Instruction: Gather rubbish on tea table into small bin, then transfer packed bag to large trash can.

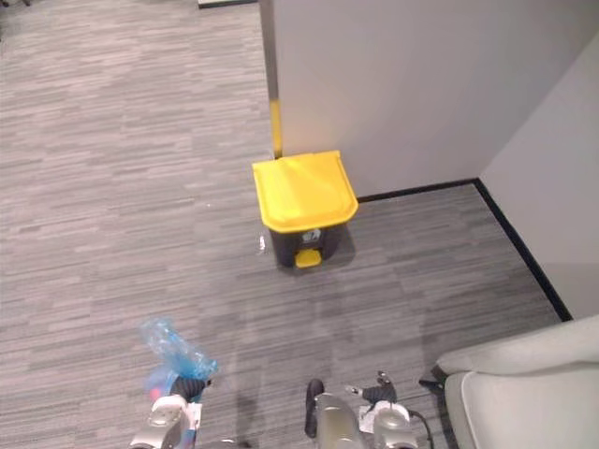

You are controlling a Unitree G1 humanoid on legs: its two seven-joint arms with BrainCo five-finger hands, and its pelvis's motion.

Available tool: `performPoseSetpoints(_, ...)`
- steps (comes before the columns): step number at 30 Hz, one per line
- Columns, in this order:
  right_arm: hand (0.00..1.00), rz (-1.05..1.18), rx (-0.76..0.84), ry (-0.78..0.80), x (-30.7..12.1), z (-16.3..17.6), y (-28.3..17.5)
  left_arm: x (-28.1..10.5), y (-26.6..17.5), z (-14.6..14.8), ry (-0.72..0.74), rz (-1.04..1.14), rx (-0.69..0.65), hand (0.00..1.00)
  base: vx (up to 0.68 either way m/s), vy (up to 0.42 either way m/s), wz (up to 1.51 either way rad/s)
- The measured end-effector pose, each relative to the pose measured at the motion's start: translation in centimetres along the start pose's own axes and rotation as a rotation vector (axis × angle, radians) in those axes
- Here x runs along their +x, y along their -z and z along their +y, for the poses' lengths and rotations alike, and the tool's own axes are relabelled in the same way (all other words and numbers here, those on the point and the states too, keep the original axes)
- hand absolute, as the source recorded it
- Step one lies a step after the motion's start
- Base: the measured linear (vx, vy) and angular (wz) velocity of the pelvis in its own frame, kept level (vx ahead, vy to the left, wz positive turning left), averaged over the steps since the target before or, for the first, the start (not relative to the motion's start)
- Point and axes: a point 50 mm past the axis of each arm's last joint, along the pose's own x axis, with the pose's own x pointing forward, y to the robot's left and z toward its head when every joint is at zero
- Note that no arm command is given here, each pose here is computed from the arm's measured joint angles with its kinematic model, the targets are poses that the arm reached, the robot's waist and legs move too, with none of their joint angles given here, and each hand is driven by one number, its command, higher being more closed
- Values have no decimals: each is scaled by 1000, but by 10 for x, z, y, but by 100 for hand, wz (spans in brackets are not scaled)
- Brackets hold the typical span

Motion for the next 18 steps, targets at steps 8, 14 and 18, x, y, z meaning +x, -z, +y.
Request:
performPoseSetpoints(8,0,-34,31,-29,-3,14,-5,-6,6,-21,42,5,-70,100,240,87,-10)
performPoseSetpoints(14,0,14,38,-19,-3,10,5,-3,3,-14,53,-1,-13,100,290,192,2)
performPoseSetpoints(18,0,8,34,-24,-3,12,3,-6,16,-13,57,48,4,100,189,127,-34)
